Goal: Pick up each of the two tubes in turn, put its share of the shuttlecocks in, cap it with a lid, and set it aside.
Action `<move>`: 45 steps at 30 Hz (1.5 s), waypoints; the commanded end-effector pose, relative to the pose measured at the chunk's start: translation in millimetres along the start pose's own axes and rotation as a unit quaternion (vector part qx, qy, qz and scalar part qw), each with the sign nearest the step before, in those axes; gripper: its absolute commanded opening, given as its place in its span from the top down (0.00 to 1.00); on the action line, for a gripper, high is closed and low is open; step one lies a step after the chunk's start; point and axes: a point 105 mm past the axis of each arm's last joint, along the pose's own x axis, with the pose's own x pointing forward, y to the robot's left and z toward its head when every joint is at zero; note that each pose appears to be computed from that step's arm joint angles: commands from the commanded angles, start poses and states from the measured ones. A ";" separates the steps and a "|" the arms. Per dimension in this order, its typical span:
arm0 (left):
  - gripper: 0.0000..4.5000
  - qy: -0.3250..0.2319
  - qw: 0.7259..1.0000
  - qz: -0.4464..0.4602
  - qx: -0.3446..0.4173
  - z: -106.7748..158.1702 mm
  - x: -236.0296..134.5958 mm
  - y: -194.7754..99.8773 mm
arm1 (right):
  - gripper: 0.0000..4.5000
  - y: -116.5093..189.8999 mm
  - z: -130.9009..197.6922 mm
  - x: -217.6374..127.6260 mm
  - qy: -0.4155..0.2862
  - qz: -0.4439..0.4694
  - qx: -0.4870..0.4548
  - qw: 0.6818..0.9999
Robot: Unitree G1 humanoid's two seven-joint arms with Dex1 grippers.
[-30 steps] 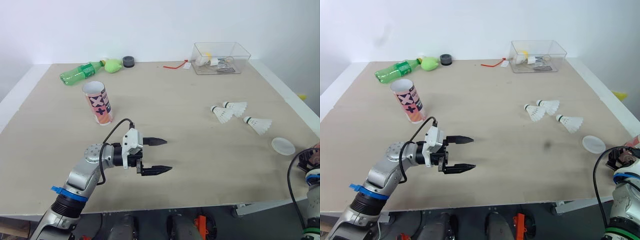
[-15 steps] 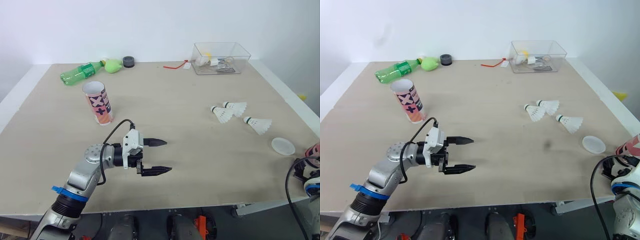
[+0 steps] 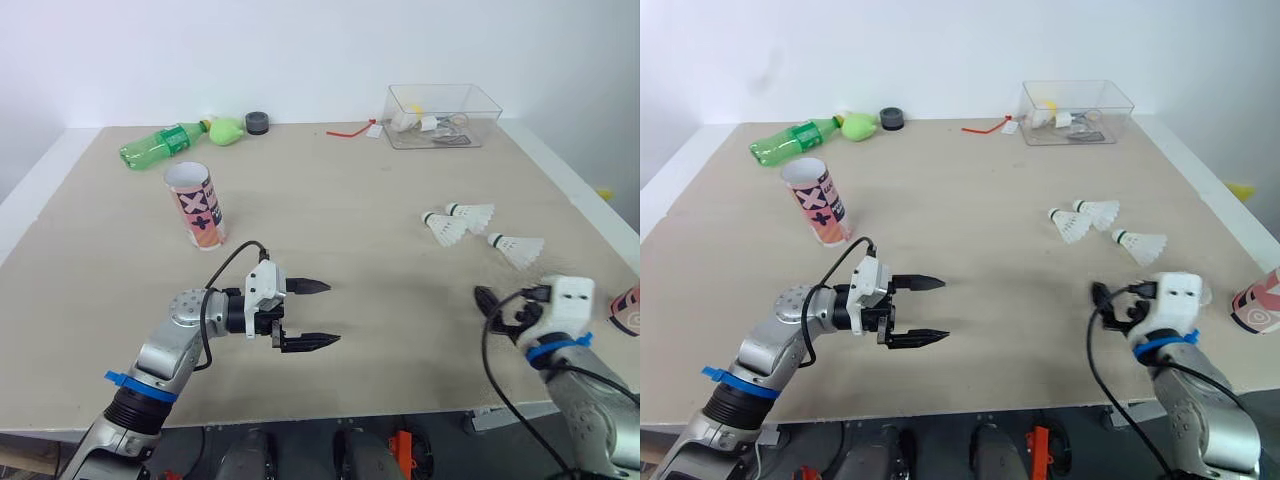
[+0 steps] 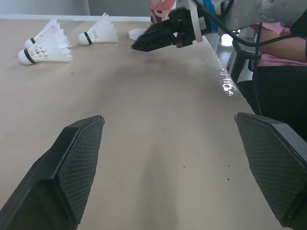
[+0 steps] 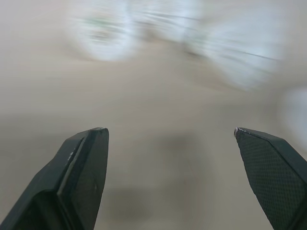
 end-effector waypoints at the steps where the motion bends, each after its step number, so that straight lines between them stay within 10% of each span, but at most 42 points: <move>1: 0.00 -0.010 0.999 0.040 0.012 6.0 -7.4 12.5 | 0.01 59.4 35.7 -2.3 -0.074 0.211 -0.087 0.971; 6: 0.00 -0.007 0.995 0.104 0.000 1.3 -22.3 26.6 | 0.01 98.5 37.0 -10.1 -0.086 0.440 -0.160 0.879; 15: 0.00 0.010 0.967 0.256 0.006 -5.9 -57.5 50.0 | 0.01 132.2 58.4 29.9 -0.102 0.578 -0.193 0.786; 29: 0.00 0.013 0.765 0.643 -0.043 -27.3 -150.7 67.7 | 0.01 145.0 67.4 63.4 -0.133 0.555 -0.211 0.793; 45: 0.00 0.039 0.759 0.647 -0.064 -44.3 -165.1 121.0 | 0.01 141.9 65.8 65.1 -0.136 0.535 -0.222 0.804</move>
